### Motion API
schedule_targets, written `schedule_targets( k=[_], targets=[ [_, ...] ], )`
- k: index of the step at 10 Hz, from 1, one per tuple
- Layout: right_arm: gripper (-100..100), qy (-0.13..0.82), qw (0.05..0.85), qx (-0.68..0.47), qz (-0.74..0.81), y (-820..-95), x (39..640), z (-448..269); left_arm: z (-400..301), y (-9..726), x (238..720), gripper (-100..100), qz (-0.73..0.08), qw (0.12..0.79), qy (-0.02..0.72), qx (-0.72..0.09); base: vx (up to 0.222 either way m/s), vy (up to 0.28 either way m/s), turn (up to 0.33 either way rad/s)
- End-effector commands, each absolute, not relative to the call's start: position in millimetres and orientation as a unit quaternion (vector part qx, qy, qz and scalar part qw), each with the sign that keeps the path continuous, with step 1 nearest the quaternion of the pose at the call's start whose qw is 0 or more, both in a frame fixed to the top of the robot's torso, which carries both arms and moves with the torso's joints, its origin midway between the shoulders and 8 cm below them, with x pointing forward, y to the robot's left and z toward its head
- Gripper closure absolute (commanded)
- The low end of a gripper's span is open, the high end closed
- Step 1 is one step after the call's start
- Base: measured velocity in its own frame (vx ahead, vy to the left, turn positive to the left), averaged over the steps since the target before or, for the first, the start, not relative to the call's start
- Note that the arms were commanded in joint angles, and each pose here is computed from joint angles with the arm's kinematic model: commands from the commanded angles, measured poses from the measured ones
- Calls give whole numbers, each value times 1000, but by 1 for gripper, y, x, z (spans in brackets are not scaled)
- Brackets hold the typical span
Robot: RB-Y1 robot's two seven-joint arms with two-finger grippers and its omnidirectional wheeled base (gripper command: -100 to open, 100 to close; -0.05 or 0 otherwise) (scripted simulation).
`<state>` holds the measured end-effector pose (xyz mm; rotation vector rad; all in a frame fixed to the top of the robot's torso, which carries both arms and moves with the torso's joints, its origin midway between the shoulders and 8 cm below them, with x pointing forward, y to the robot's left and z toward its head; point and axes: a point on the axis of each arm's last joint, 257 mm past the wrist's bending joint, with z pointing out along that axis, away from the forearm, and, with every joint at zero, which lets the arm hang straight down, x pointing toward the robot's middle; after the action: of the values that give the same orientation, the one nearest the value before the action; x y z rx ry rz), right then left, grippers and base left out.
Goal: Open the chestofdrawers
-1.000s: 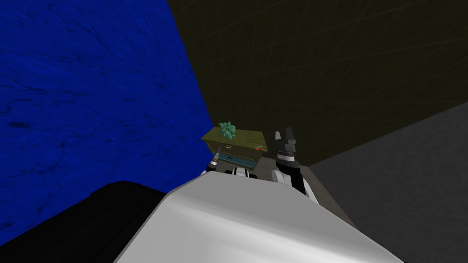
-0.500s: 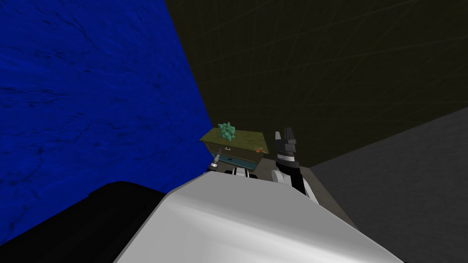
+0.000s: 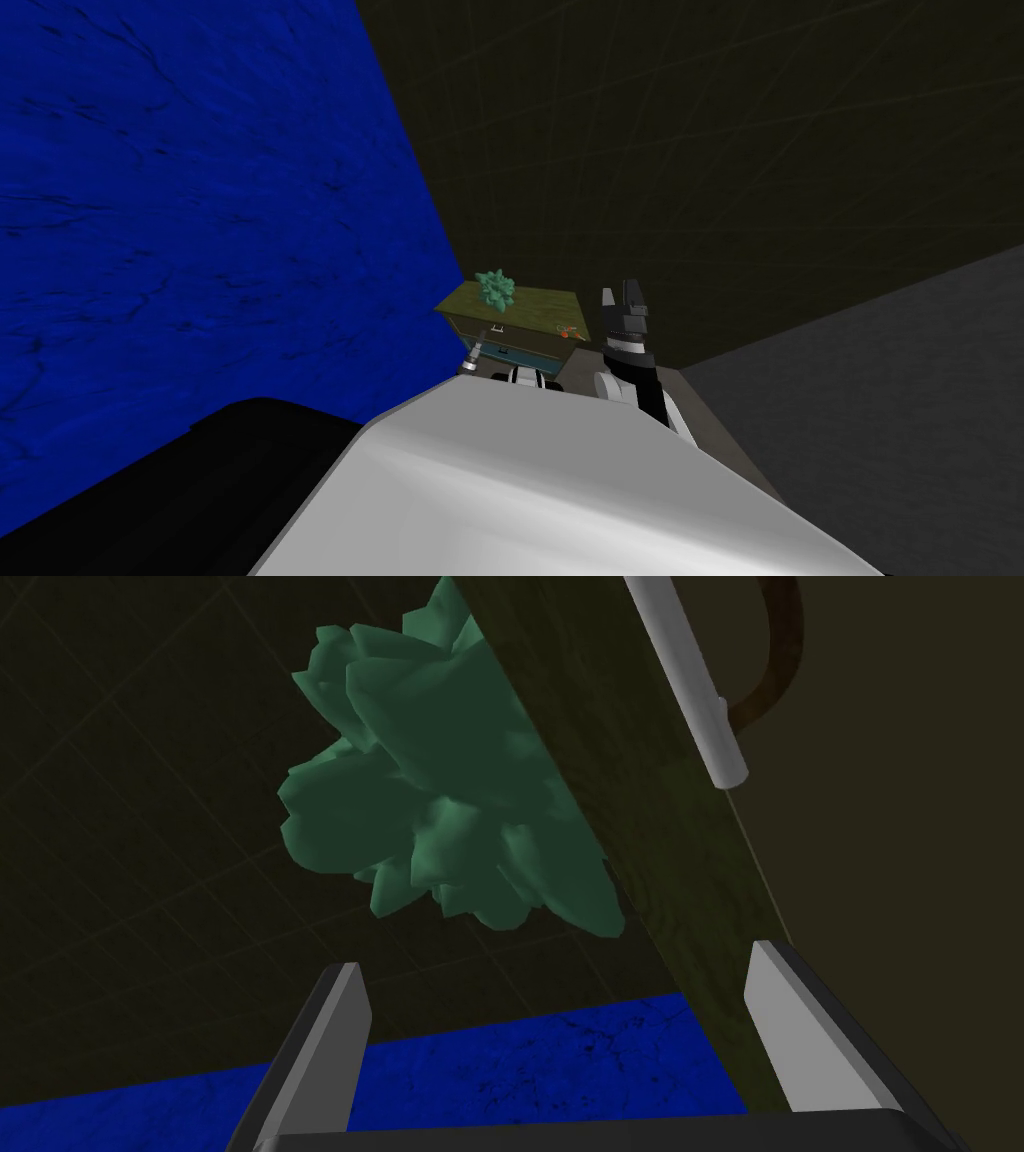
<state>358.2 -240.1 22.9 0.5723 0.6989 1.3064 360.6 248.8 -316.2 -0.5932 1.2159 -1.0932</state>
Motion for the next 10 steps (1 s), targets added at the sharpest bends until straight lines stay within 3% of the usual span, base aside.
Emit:
schedule_targets(
  k=[1,10],
  targets=[
    [0,314,701,257,587,-240,358,23,-329,247,358,-100,-478,641,538,-267,49,1,-4],
    [0,314,701,257,587,-240,358,23,-379,216,337,-100,-476,610,549,-316,45,3,-8]
  ],
)
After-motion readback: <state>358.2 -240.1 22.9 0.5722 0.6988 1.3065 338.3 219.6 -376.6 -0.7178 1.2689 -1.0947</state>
